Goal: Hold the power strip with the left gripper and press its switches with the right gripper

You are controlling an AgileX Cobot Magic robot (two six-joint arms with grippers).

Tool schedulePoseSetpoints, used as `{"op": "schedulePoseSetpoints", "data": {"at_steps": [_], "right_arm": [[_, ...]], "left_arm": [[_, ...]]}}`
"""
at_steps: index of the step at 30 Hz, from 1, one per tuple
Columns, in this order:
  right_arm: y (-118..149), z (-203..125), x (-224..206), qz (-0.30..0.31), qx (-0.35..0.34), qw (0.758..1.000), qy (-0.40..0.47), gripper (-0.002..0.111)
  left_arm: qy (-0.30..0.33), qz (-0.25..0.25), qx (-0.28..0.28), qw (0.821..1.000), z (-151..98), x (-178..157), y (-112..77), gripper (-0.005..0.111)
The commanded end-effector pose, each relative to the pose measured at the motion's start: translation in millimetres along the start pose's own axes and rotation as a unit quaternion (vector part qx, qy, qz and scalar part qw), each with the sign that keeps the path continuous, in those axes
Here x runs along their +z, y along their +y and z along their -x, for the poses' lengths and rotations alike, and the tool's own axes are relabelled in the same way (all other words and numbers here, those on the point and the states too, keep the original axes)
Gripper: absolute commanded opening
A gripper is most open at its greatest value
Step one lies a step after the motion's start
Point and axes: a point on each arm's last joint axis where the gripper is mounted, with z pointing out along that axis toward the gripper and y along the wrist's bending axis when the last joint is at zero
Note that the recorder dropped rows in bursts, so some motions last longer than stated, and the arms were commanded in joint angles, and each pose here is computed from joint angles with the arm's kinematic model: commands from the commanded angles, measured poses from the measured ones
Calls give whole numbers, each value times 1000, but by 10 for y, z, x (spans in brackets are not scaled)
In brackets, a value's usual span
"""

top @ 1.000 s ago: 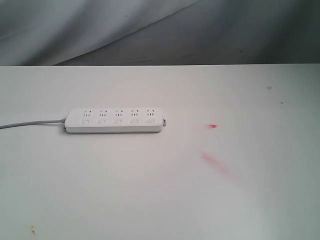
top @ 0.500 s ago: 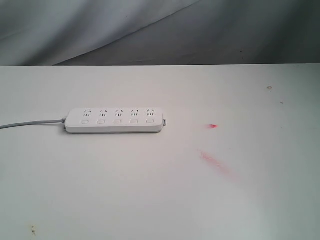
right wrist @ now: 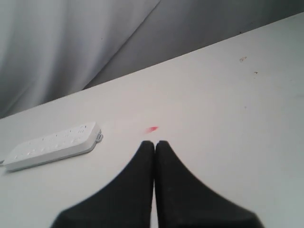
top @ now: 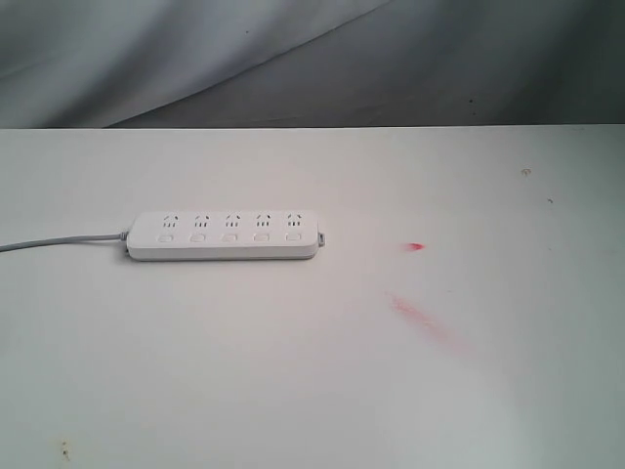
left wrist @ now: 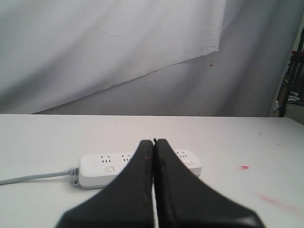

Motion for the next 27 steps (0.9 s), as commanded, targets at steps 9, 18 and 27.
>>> {"op": "schedulePoseSetpoints", "data": {"at_steps": [9,18,27], "right_arm": [[-156,98,-130,-84,40,991,-93,0],[8,119,-149,-69,-168,975,-125,0],[-19,155,-177,-125,-151,968,-156,0]], "left_arm": [[2,-3,1,1000,-16,-1,-1,0],[2,-3,1,1000,-16,-1,-1,0],[2,-3,4,1000,-16,-1,-1,0]]}}
